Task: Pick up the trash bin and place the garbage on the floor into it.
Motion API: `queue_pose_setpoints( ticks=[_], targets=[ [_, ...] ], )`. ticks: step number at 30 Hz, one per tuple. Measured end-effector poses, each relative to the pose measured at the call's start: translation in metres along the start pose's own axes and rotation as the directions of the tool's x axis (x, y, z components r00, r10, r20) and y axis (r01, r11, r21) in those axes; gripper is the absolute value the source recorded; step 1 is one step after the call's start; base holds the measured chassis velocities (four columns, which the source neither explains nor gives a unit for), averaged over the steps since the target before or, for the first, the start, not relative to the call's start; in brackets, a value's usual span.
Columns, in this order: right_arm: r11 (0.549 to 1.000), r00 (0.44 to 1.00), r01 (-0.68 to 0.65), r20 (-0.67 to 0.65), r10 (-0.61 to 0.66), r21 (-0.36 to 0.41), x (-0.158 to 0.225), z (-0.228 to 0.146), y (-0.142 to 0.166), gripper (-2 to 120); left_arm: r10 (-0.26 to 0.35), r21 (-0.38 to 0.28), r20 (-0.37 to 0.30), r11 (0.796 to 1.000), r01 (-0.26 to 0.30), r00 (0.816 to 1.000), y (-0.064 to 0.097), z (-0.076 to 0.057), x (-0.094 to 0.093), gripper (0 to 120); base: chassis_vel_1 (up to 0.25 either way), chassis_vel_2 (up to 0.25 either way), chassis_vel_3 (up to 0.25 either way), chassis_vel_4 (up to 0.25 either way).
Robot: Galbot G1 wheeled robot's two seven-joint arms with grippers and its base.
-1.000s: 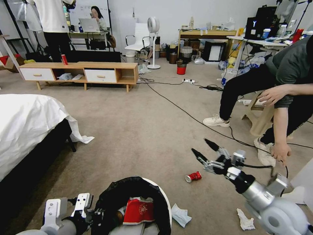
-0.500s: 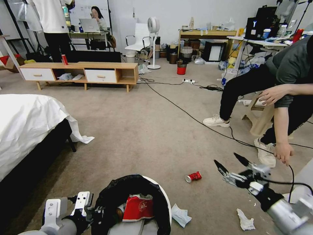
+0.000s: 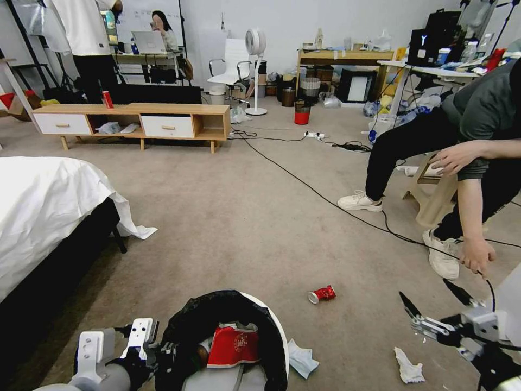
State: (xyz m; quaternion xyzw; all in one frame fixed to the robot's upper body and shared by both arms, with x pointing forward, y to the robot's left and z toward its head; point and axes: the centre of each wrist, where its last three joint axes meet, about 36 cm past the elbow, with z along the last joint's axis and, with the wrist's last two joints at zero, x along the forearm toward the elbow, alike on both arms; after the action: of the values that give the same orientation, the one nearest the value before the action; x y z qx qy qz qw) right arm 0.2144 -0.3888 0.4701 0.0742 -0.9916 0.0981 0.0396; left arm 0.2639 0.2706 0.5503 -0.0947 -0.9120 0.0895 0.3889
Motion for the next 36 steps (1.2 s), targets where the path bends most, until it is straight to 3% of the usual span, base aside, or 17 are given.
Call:
queue_pose_setpoints(
  ticks=[13,19,26,36],
  targets=[
    [0.993,0.993,0.031,-0.110,-0.044,-0.113,0.024,0.031,0.015,100,0.008,-0.010,0.002,1.000,-0.008,1.000,0.000,-0.002,0.000,1,0.000,0.000,0.000,0.000],
    [0.985,0.968,0.031,-0.239,-0.071,-0.168,0.042,0.062,0.021,100,0.023,-0.012,-0.001,1.000,-0.023,1.000,-0.001,-0.002,-0.001,1,0.000,0.000,0.000,0.000],
    [0.988,0.934,0.036,-0.347,-0.086,-0.149,0.063,0.078,0.025,100,0.033,-0.013,0.004,0.999,-0.033,0.999,-0.001,-0.003,0.000,1,0.000,0.000,0.000,0.000],
    [0.992,0.920,0.016,-0.386,-0.064,-0.127,0.077,0.088,0.024,100,0.043,-0.006,0.001,0.999,-0.043,0.999,-0.003,-0.002,-0.003,1,0.000,0.000,0.000,0.000]
  ],
)
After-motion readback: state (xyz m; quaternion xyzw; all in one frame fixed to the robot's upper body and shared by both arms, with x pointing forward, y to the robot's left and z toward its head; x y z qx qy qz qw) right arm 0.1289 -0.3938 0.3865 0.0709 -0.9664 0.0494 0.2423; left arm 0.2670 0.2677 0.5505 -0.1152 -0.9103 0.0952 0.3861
